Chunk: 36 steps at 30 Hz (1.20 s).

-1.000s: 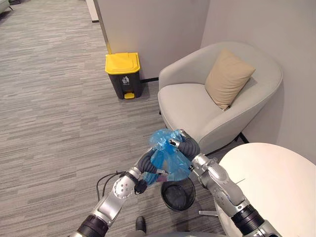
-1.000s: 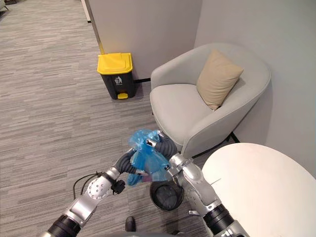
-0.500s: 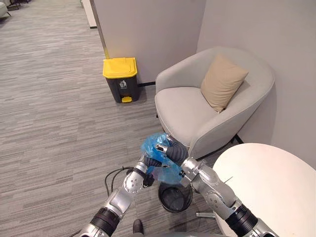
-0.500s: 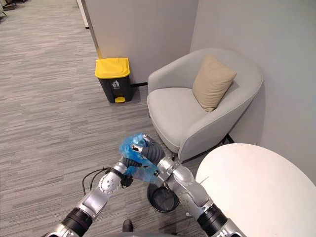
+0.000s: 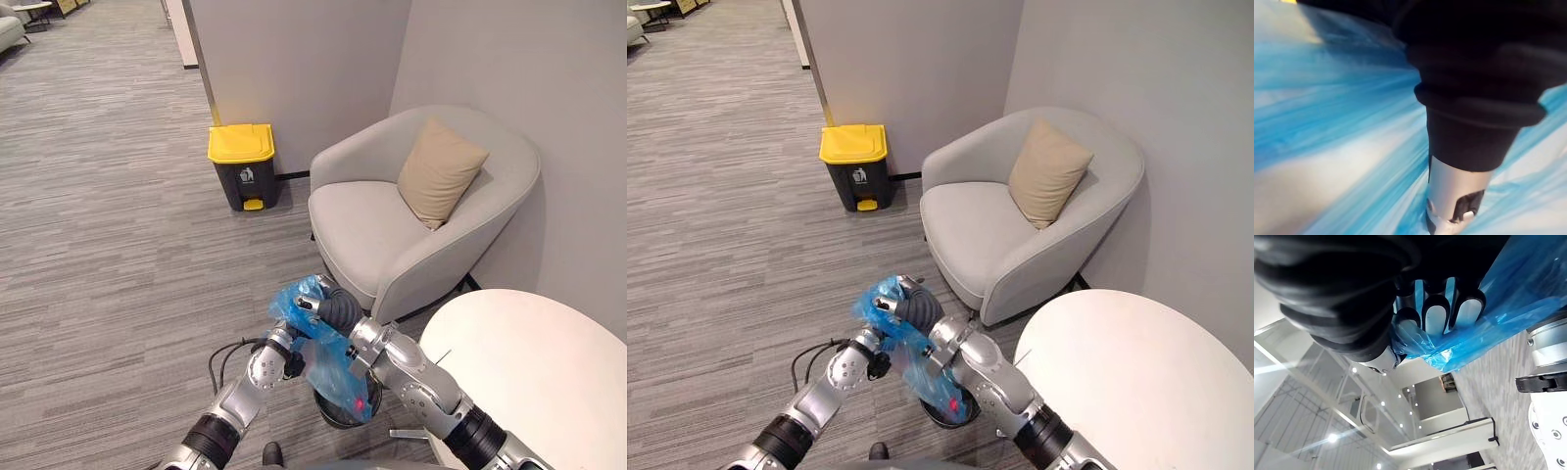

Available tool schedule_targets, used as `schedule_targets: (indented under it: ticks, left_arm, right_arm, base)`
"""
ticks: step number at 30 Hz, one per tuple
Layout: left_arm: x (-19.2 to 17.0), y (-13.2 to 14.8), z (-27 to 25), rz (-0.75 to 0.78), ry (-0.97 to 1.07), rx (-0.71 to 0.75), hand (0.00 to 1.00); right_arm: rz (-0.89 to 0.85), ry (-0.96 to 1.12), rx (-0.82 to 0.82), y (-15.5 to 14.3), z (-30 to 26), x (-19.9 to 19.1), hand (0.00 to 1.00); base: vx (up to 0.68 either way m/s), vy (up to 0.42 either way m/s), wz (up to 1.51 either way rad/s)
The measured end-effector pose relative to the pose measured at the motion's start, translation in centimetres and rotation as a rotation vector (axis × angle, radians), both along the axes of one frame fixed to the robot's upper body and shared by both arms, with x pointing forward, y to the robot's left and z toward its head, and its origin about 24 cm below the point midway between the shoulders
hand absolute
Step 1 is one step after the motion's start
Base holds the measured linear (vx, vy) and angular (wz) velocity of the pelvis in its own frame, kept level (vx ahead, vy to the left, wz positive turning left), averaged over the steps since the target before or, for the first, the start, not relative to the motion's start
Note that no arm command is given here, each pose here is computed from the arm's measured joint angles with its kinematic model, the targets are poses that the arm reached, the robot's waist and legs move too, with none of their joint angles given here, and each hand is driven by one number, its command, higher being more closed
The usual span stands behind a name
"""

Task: Gather rubbish on tea table into small bin, then transfer packed bag to large trash can.

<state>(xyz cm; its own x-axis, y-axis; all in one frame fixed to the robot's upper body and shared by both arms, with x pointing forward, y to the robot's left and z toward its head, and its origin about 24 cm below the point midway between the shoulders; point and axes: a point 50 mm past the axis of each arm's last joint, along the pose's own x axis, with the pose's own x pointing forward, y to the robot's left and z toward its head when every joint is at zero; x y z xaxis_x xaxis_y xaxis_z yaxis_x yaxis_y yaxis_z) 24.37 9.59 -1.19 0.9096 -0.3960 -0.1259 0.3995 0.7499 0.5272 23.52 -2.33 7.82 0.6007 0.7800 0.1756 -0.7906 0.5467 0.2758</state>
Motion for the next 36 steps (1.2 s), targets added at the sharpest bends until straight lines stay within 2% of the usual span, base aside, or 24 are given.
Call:
schedule_targets:
  ticks: [18, 19, 30, 36]
  left_arm:
    - [-1.3, 0.2, -2.2, -0.001, 0.091, 0.036, 0.0]
    - [-1.3, 0.3, -2.2, 0.0, 0.092, 0.037, 1.0]
    - [-0.9, -0.3, -1.8, -0.023, 0.063, 0.062, 1.0]
    - [-0.9, -0.5, -1.8, 0.003, 0.087, 0.003, 1.0]
  right_arm:
    - [0.024, -0.033, 0.004, 0.6, 0.8, 0.2, 1.0]
    - [0.025, -0.033, 0.006, 0.6, 0.8, 0.2, 1.0]
    - [0.076, -0.046, 0.012, 2.2, 1.3, 0.1, 1.0]
    - [0.081, -0.045, 0.015, 2.3, 1.3, 0.0, 1.0]
  base:
    - [0.0, 0.0, 0.0]
    - [0.0, 0.0, 0.0]
    - [0.0, 0.0, 0.0]
    - [0.0, 0.0, 0.0]
